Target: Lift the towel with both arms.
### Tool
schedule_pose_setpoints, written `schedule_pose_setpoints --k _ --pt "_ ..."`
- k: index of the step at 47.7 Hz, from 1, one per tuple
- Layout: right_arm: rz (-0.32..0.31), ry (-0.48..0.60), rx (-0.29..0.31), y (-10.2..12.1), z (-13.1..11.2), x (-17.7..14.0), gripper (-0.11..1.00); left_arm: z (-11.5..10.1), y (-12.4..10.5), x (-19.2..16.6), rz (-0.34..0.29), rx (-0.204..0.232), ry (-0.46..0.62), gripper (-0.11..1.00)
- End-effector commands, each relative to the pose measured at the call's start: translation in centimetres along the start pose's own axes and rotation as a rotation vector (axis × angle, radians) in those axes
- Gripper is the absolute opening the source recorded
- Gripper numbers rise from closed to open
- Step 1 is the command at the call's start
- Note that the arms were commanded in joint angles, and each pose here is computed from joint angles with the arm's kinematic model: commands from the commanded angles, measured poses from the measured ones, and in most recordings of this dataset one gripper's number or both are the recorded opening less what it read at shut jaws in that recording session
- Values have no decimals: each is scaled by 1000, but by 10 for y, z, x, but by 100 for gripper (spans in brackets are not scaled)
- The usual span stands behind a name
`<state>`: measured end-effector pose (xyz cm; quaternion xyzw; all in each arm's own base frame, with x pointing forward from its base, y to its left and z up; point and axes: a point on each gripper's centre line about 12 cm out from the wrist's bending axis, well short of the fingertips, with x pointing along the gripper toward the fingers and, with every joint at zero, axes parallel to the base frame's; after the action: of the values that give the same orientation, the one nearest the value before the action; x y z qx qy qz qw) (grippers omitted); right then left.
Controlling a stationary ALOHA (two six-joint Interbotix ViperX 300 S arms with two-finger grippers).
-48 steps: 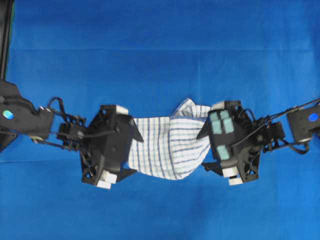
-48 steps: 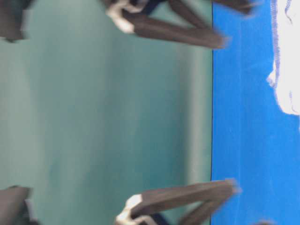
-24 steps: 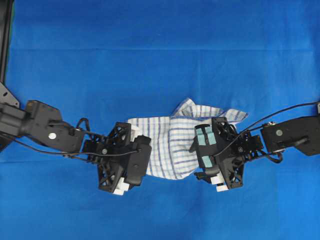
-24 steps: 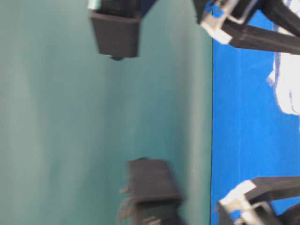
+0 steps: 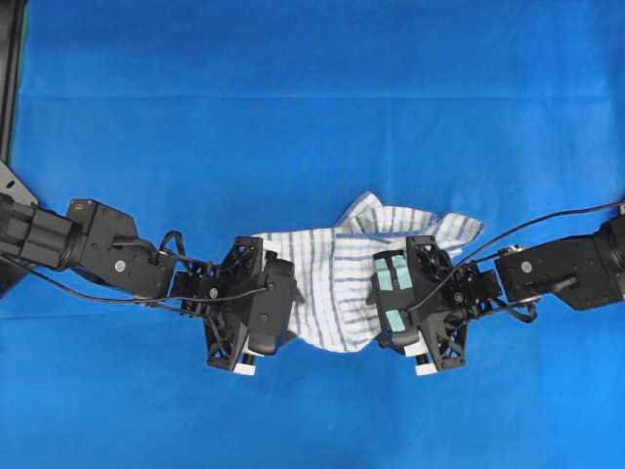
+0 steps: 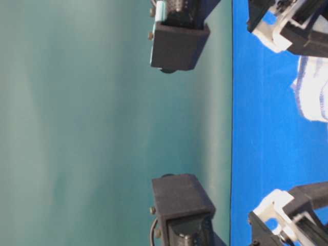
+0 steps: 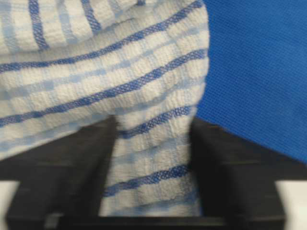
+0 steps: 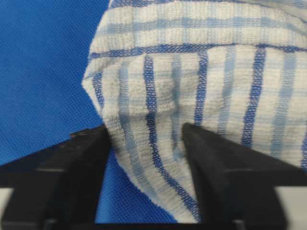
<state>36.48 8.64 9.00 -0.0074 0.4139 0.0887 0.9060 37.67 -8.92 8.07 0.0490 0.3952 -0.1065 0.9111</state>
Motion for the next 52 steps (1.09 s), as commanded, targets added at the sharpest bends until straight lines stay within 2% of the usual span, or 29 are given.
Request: schedule_pose_setpoints --k 1,7,10,21,28,39,52 --pt "2 -32 -4 0 10 -3 53 6 0 -2 0 -3 -5 34" --pt "3 -47 -8 1 16 -6 20 9 0 -7 -2 1 20 6" --pt "4 -61 -16 1 20 -11 6 14 0 -11 -3 5 24 3" --pt "5 -126 -55 2 38 -33 5 31 2 -30 -1 1 0 3" --pt "-9 -167 -59 0 62 -66 5 51 10 -57 13 -16 -37 3" --pt "-60 -241 -72 -10 100 -132 5 84 43 -121 79 -76 -130 3" --pt "-149 -376 -76 -32 133 -201 5 120 74 -208 170 -122 -327 3"
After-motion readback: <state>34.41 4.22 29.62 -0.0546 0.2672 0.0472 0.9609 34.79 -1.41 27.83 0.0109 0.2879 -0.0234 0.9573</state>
